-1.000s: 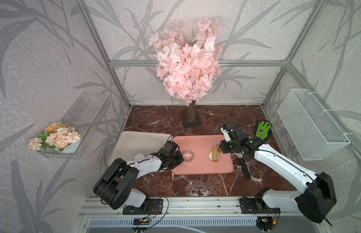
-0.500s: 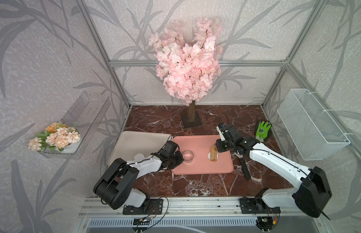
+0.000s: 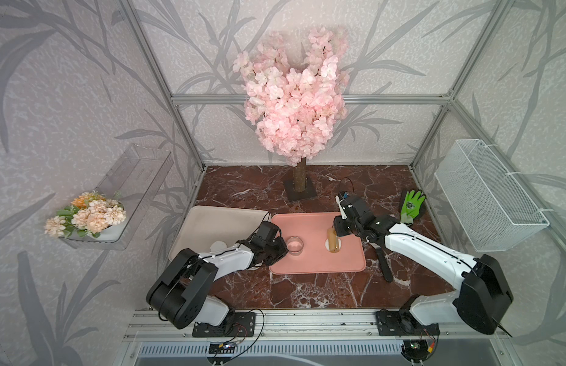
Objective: Roll out the dumpling wrappers from the dough
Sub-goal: Flatten out the dough on the work surface.
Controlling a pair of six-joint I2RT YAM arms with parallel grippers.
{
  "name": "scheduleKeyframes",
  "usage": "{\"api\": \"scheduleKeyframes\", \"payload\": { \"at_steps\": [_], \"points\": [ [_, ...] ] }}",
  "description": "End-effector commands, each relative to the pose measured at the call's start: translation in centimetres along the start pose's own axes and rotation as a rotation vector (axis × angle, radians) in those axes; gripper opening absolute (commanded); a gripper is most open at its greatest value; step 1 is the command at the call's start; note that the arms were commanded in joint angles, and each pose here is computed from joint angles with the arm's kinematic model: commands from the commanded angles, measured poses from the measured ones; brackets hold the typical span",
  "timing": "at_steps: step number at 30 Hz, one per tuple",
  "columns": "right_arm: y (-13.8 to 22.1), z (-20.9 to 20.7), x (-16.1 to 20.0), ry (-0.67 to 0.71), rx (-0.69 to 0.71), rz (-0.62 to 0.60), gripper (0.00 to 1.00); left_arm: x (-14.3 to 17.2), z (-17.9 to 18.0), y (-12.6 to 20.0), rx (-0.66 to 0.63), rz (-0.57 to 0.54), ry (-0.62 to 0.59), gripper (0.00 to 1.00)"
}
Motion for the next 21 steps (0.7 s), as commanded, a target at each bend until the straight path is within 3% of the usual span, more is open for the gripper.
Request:
{"api": "scheduleKeyframes", "payload": {
  "at_steps": [1, 8, 17, 21],
  "points": [
    [-3.7, -0.6, 8.1, -0.019, 0.002, 0.342, 0.0, 3.1, 4.6, -0.5, -0.203, 0.117, 0.046, 0.0],
    [-2.8, 0.1, 8.0, -0.032, -0.032, 0.329, 0.0, 3.1, 4.6, -0.5, -0.205, 0.116, 0.049, 0.0],
    [3.8, -1.6, 2.2, -0.066, -0.035, 0.078, 0.0, 3.2, 4.8, -0.4, -0.214, 0.116, 0.05, 0.0],
    [4.7, -1.3, 1.9, -0.057, -0.08, 0.054, 0.0, 3.1, 4.7, -0.5, -0.213, 0.112, 0.051, 0.0]
  ]
}}
Point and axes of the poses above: each gripper's point midway between its finger pads, its own y axis back along the fingers, its own z axis along the line the jaws close on, x = y × z, the point moved 6 cm from there along y, back along the fingers, and after that the axes turned 12 degrees about -y, right-handed, at the moved point
